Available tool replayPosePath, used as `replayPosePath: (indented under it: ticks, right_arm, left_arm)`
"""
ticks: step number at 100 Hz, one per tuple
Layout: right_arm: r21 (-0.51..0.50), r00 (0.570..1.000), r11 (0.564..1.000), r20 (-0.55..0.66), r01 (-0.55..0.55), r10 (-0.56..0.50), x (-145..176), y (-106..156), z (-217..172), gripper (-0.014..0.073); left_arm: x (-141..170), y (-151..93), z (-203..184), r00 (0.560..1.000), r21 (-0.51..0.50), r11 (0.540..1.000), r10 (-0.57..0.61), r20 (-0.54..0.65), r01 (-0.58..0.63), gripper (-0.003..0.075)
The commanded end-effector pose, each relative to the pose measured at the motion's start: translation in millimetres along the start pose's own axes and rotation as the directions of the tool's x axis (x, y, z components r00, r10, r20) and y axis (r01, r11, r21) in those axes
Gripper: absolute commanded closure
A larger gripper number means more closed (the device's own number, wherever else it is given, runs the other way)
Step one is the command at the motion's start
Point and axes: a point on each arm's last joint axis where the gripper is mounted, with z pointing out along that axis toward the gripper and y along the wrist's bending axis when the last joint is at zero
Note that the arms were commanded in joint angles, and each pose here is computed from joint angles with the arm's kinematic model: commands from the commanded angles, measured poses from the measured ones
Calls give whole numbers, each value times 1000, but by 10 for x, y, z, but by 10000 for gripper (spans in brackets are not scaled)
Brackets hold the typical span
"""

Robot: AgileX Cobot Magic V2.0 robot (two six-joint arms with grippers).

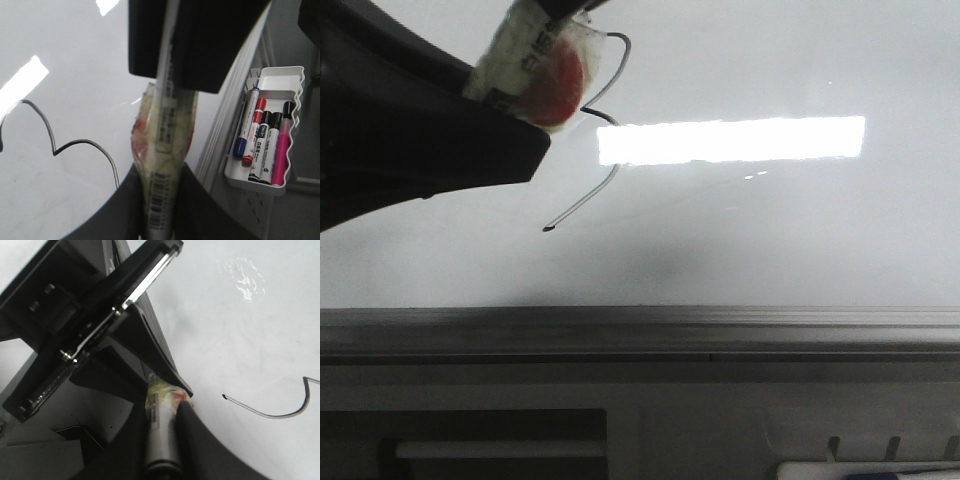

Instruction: Write number 3 on whiteboard

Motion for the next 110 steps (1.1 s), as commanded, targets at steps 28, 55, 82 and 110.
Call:
replayPosePath:
  ticks: [28,55,82,110]
  right_arm:
    - [49,994,999,110,13,-19,-148,-37,-127,252]
    - [177,970,984,242,-34,-10,-229,-241,-236,78]
    - [205,965,978,264,-47,-9,-227,-281,-337,124]
    - [200,967,979,255,-46,-7,-220,-279,-328,124]
  left_arm:
    - [-154,102,-14,992,-69,994,-76,101,83,741]
    - [-25,190,-21,808,-164,792,-586,64,588,741]
    - [180,390,-36,541,-335,473,-828,145,814,741]
    - [354,475,46,508,-402,434,-856,93,806,741]
